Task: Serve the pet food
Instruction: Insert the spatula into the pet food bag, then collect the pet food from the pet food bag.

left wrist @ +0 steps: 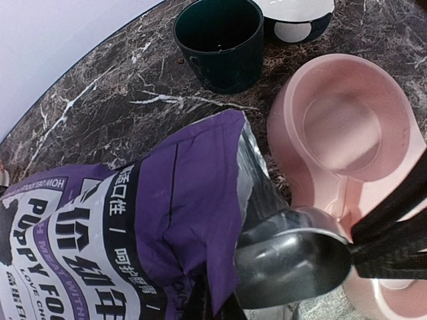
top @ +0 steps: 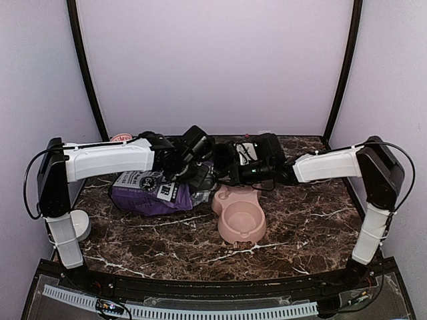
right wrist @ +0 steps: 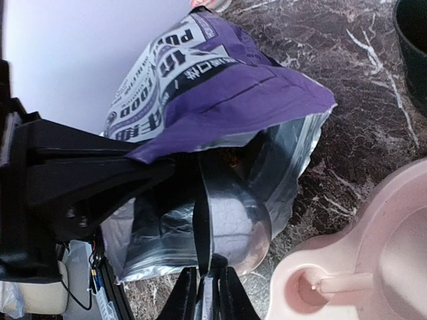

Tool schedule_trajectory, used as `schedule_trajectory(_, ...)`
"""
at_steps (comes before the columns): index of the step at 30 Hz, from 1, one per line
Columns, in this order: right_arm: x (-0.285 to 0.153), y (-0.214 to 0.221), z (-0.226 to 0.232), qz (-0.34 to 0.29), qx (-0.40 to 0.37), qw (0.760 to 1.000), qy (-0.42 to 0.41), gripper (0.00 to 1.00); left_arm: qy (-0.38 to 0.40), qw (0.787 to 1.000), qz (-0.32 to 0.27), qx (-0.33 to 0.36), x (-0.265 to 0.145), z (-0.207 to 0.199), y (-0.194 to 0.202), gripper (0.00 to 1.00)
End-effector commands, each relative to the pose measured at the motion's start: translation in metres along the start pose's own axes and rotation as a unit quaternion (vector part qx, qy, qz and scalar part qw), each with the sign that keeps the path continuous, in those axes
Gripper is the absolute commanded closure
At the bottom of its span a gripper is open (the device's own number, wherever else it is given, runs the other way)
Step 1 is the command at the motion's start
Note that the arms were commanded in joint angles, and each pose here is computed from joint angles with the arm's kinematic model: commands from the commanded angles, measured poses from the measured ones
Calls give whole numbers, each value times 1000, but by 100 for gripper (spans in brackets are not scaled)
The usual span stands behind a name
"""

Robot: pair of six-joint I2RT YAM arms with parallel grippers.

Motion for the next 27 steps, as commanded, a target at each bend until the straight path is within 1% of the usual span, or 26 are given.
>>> schedule_trajectory(1, 22, -10, 4, -10, -24, 1000, -13, 100, 35, 995, -39, -80, -21, 24, -11, 100)
schedule_trajectory(4, 34, -6, -2, -7, -22, 1000, -7, 100, 36, 994, -53, -90, -25, 32, -15, 100)
schedule_trajectory(8, 50, -8, -1, -10, -22, 1000, -16, 100, 34, 994, -54, -88, -25, 40, -18, 100)
schedule_trajectory(12, 66, -11, -1, -7, -33, 999, 7, 100, 25, 994, -59, -84, -27, 48, -20, 100)
schedule_trajectory(19, 90, -9, -21, -7, -44, 998, 54, 100, 22, 995, -54, -84, -25, 63, -17, 100)
schedule_trajectory(24, 112, -1, -29, 19, -73, 993, 92, 100, 31, 994, -50, -87, -21, 67, -15, 100)
schedule_trajectory(27, 126, 10, -31, 40, -85, 991, 100, 100, 33, 994, -49, -89, -18, 68, -15, 100)
Point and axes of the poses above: each gripper's point midway between its finger pads, its own x axis out along the fingers, its own z axis along the line the jaws close on, y = z × x, the point moved 5 cm from there along -x, back along the fingers, and after that the axes turned 3 degrees about -x, right-handed, at the moved point
